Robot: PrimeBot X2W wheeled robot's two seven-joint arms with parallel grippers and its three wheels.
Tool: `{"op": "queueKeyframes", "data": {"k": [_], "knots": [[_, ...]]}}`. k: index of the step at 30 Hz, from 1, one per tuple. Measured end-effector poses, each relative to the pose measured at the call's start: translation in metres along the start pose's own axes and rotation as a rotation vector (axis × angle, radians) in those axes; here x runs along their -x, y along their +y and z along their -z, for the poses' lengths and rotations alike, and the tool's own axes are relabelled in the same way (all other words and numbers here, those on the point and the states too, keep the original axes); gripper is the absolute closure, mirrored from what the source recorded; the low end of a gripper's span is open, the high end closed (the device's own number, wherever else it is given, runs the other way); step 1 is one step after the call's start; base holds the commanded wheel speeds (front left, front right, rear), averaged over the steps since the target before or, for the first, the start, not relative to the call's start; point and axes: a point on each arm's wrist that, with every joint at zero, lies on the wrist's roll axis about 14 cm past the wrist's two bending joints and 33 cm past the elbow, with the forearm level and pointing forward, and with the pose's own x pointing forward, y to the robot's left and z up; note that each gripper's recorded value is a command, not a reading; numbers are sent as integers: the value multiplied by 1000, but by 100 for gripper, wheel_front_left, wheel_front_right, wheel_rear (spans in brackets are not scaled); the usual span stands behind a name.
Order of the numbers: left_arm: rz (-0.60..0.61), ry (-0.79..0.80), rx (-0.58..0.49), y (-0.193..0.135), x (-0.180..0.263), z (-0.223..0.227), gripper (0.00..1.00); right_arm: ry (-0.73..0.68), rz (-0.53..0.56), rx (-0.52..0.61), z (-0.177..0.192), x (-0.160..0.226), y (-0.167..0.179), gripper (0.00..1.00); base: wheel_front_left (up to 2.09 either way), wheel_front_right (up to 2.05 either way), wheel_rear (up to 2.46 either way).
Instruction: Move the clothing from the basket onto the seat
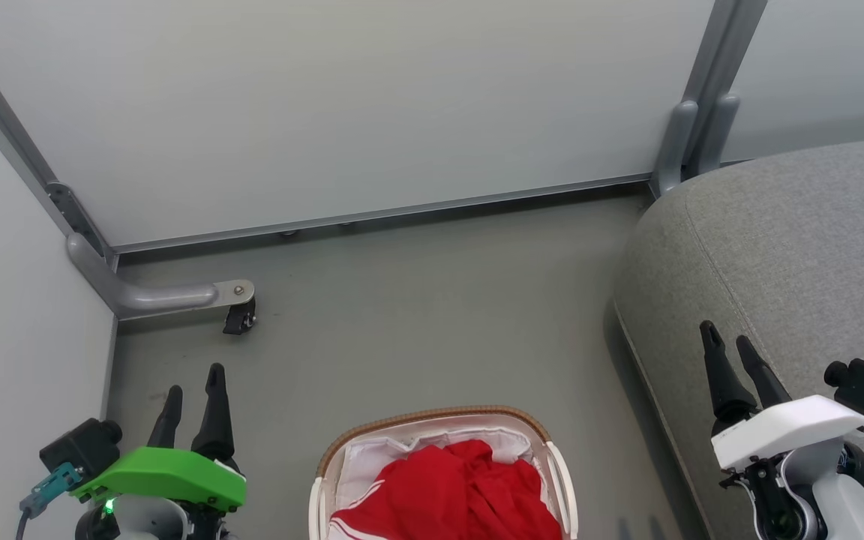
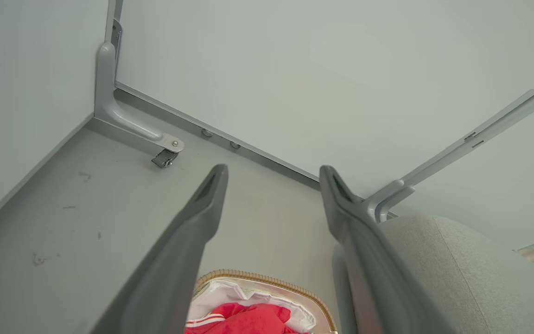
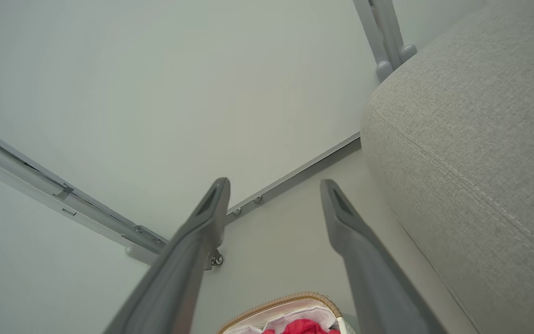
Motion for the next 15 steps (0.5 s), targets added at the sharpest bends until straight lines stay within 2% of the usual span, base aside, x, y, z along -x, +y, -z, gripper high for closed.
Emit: {"op": "queueKeyframes", "data": {"k": [15], "knots": [[21, -19, -185, -7, 1, -1, 0, -11, -31, 191, 0, 0, 6, 0, 0, 0, 0]]}}
